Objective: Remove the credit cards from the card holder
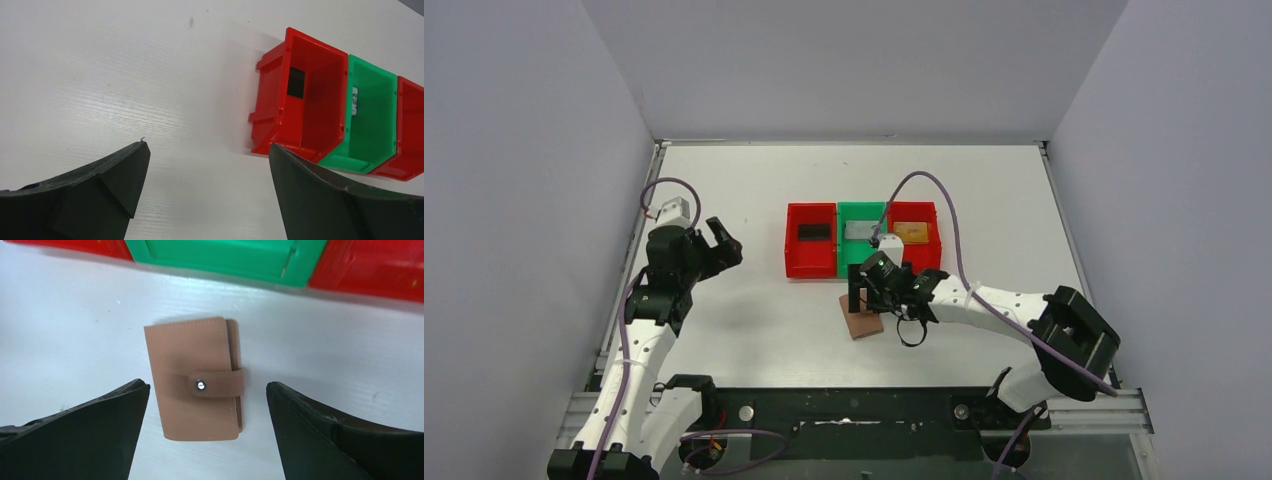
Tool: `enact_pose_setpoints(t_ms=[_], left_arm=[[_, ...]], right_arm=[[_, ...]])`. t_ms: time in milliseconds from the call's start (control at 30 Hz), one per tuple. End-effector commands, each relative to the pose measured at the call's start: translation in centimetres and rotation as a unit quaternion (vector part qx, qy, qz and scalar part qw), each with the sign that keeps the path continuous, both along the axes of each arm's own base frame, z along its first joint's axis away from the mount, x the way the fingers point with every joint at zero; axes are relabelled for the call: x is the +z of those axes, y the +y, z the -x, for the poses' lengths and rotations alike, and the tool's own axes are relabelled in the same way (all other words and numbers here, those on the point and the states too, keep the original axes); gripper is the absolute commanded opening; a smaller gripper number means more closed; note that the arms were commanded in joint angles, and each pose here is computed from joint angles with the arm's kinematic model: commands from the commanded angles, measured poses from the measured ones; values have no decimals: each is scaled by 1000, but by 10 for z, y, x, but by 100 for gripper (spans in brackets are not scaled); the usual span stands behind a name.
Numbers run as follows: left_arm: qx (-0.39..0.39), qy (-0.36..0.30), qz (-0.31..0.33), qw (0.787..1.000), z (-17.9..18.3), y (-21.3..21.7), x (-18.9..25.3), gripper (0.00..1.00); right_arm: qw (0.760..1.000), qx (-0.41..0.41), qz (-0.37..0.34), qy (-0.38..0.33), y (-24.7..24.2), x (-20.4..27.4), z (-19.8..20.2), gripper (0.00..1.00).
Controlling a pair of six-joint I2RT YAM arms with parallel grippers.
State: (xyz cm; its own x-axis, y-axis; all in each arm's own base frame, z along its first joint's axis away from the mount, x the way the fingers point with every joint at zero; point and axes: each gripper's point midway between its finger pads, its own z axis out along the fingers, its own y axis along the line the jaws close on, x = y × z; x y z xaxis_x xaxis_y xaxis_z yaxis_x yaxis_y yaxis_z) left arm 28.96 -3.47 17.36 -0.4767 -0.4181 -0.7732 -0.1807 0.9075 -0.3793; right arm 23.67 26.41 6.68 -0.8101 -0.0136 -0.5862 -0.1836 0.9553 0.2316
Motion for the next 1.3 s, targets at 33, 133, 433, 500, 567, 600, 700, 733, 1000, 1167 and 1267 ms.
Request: enact_pose_setpoints(t_ms=[33,133,433,500,567,600,700,733,1000,1167,1267], left_arm=[[-17,-29,11,999,-6,-7,15,88],[-31,-22,16,999,-7,-12,13,87],[-88,-41,38,995,-7,-31,25,98],[-119,-45,50,991,-6,-42,26,97],[-182,-51,72,979,-2,-63,26,97],[-212,-54,91,972,0,-75,27,94],[-271,-33,147,951,12,-103,23,87],[-276,-27,159,948,15,-109,23,86],[-271,33,162,948,50,-157,-16,83],[-244,57,164,954,62,-168,-41,80],[-229,58,174,956,67,-171,-47,79]], right_arm=[[1000,-31,-8,-2,12,-10,10,91],[999,-28,22,1,13,-19,14,92],[998,-26,54,15,21,-39,19,81],[998,-26,53,11,23,-37,22,74],[999,-28,43,11,26,-37,25,63],[999,-27,35,12,28,-36,27,61],[1000,-20,8,10,37,-31,36,59],[1000,-20,4,9,39,-30,38,59],[1000,-23,-10,-6,40,-13,52,73],[996,-52,-42,-54,27,17,41,91],[991,-52,-68,-102,23,29,32,95]])
